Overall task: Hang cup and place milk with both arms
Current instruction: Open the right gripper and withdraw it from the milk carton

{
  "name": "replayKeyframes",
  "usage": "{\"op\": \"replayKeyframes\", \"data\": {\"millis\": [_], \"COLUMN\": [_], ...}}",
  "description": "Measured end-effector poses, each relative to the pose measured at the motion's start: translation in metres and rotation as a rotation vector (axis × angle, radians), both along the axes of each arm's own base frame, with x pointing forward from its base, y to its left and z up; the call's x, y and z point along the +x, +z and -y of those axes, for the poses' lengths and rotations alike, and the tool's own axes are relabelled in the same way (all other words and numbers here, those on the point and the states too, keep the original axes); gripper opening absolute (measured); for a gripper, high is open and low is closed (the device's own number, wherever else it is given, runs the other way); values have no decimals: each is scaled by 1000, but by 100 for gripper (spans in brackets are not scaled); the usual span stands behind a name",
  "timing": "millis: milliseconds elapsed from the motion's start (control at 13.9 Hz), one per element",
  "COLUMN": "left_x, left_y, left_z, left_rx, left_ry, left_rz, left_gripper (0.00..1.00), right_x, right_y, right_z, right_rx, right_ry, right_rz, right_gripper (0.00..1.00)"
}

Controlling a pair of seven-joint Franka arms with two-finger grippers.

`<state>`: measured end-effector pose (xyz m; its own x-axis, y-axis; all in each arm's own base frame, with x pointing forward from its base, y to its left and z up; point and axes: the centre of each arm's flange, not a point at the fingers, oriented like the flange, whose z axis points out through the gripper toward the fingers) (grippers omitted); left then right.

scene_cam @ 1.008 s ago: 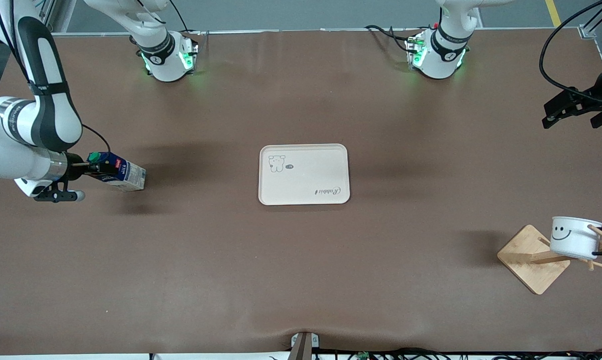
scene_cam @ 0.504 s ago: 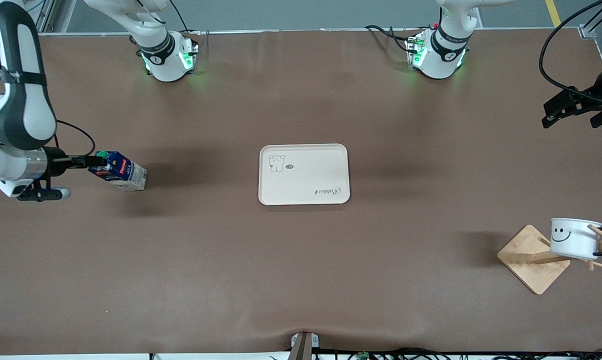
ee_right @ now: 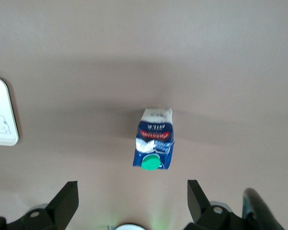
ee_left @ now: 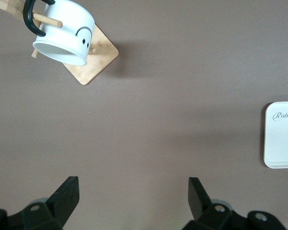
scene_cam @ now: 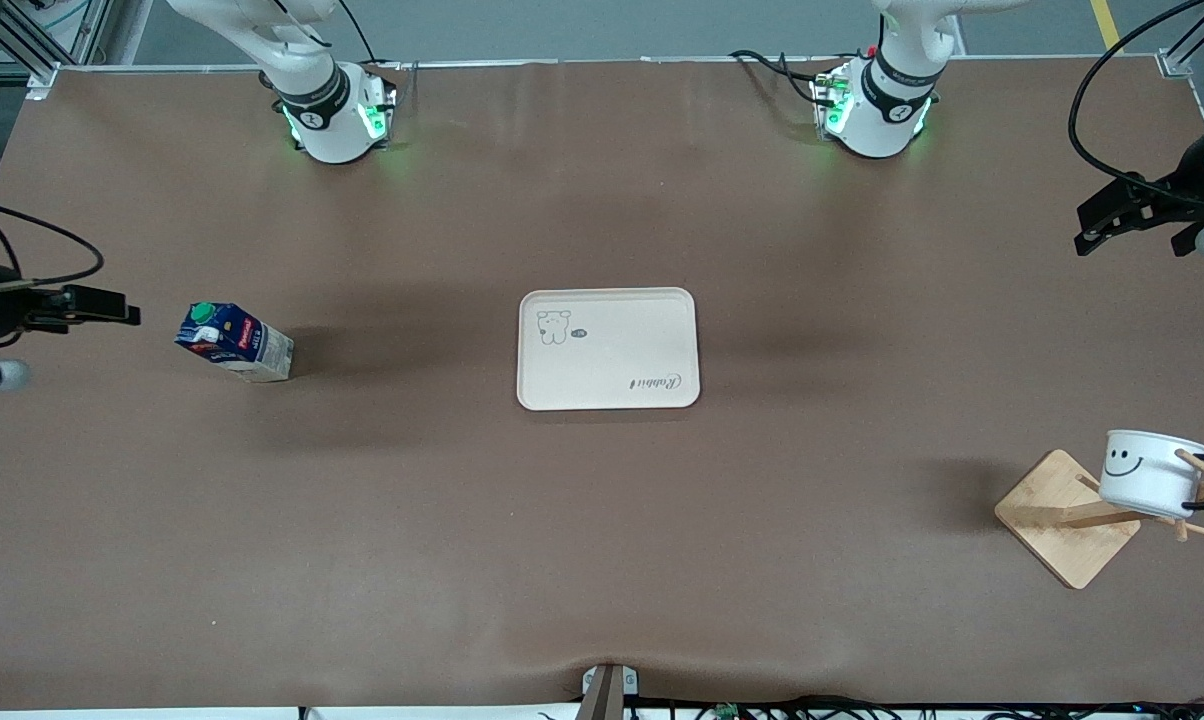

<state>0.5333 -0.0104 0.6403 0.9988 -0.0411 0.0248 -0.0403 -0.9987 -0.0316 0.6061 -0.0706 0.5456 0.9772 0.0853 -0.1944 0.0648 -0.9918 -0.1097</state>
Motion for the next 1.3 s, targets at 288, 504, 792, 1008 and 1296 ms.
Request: {"op": "replayKeyframes", "data": {"millis": [288,504,792,1008,1296], "left_x": [0,0,0,8,16], "left_y": [0,0,0,2,-3], "left_z": [0,-1,0,1,10], "left_rx": [0,0,0,-2,-3], "left_ry": [0,2,1,-2,-19], "left_rz": [-1,-1,-2,5,-1], "left_gripper": [100,100,100,100,100], "right_x": [-5,-25,-56,-93,-99], "right_y": [40,79,77,55,89], "right_z": [-13,-27,-39,-33,-26], "right_rx": [-3,-2,-7,-35,-91], "right_ry": [23,48,64,66,68], "right_rz": [42,92,177,148,197], "right_gripper": [100,100,100,100,100]}}
